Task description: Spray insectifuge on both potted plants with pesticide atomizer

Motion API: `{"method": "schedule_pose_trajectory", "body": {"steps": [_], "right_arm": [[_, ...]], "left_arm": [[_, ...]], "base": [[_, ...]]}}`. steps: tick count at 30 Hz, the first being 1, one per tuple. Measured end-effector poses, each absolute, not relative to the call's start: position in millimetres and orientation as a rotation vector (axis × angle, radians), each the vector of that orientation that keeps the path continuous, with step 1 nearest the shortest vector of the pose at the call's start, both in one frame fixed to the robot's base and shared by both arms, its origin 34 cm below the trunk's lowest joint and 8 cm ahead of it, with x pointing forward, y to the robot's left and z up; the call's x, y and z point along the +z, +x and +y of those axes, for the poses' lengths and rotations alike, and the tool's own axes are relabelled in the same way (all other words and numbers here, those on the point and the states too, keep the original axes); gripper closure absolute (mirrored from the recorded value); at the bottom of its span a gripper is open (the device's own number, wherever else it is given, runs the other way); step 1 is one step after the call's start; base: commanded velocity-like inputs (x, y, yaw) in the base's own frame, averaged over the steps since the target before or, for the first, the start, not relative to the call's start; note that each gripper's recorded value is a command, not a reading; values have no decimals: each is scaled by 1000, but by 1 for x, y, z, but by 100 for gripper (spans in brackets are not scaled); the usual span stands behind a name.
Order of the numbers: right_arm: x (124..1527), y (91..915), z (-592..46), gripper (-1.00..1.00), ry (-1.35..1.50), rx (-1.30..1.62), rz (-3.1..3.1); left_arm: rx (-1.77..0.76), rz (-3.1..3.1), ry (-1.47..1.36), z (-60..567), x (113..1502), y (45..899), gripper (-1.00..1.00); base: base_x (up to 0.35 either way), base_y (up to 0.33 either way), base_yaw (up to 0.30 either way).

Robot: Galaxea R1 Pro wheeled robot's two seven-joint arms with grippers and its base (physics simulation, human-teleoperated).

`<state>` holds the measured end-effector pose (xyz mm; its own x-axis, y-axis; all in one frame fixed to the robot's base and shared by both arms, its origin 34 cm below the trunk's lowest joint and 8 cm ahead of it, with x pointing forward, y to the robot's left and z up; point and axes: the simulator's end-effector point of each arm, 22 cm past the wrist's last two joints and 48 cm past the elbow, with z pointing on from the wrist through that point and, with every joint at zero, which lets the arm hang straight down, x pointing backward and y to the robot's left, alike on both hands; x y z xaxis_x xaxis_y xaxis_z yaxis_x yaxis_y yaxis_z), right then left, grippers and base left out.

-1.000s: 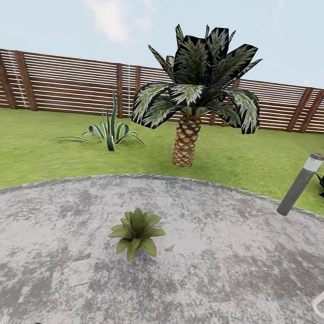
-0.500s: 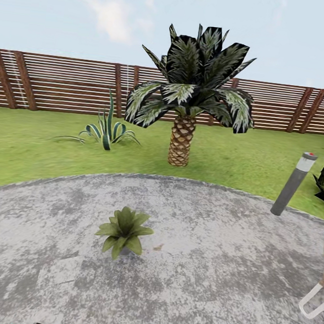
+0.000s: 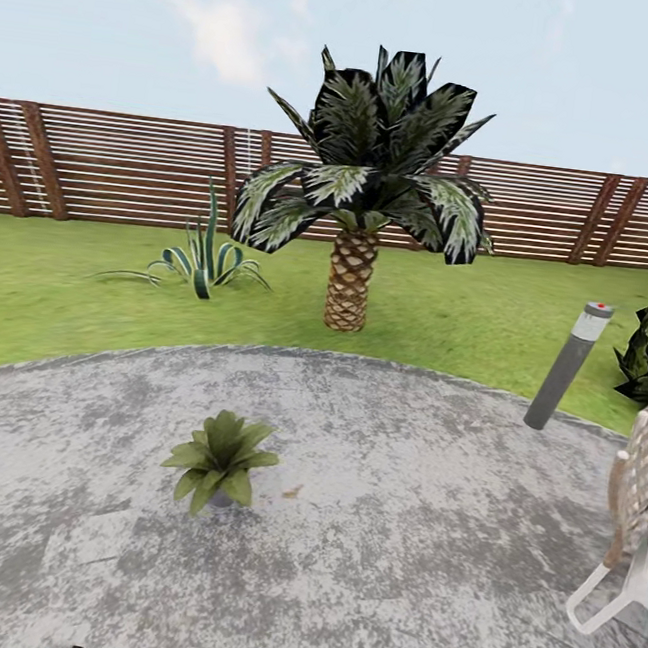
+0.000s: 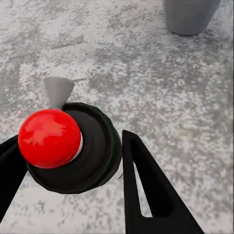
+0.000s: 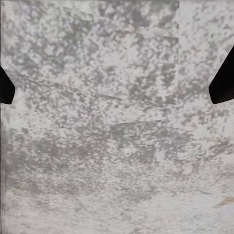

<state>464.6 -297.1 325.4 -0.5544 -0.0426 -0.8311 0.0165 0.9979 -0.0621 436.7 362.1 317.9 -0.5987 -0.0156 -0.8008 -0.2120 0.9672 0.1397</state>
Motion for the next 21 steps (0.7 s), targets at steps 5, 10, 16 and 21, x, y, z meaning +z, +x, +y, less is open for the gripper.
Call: {"method": "schedule_pose_trajectory", "body": {"steps": [5, 10, 16, 21], "right_arm": [[325, 465, -297, -100, -18, -77, 2157], [326, 465, -297, -100, -19, -75, 2157], [325, 465, -297, -100, -19, -75, 2157], [325, 465, -297, -100, -19, -75, 2157]], "left_arm": [[275, 2201, -159, 362, 318, 437, 100], [275, 2201, -159, 362, 318, 437, 100], [276, 2200, -159, 362, 318, 437, 100], [275, 2199, -159, 362, 318, 437, 100]], "base": [[0, -273, 0], [0, -273, 38], [0, -273, 245], [0, -273, 276]]}}
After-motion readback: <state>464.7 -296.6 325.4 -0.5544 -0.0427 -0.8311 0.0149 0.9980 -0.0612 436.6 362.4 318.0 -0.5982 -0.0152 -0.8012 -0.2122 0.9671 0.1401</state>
